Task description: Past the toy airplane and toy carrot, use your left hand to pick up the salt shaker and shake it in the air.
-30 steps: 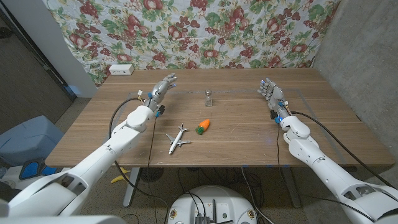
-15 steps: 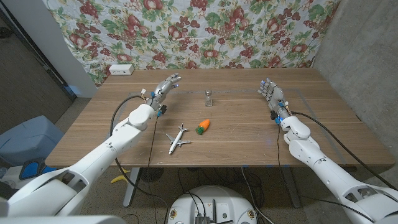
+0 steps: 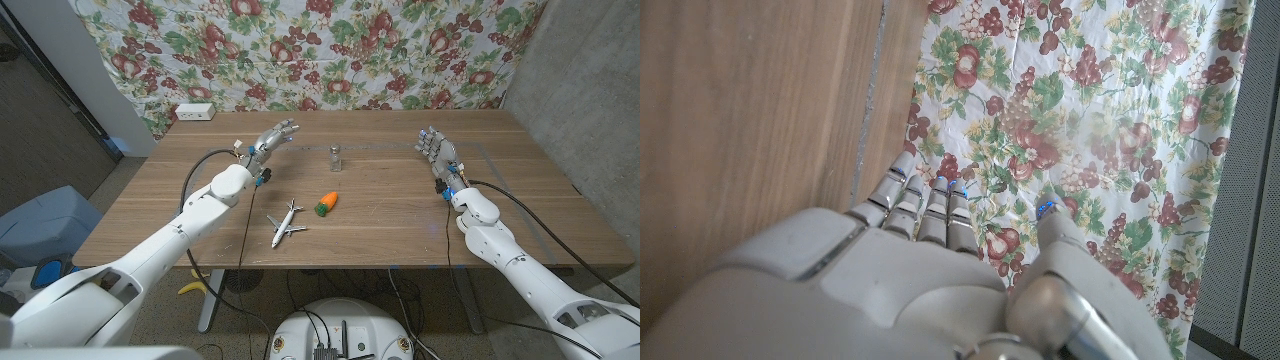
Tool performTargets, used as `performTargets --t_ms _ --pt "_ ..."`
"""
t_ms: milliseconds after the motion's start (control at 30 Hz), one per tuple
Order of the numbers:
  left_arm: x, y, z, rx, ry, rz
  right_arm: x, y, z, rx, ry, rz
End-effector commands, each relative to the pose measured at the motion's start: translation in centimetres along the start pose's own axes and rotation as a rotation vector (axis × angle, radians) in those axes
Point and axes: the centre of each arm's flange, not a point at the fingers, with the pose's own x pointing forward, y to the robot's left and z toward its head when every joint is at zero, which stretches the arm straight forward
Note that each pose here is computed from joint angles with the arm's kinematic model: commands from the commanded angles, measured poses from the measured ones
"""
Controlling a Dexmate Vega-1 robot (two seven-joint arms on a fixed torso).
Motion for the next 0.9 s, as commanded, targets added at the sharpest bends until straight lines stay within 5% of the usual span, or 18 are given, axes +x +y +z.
performTargets --t_ms 33,900 --pt "0.6 -0.8 0.6 0.064 0.01 -0.027 -0.3 -0.2 0.1 -0.005 -0.003 -0.006" --pt "2.0 -1.7 1.4 0.179 0.023 -0.077 -0.5 0.0 0.2 -0.013 -0.007 -0.016"
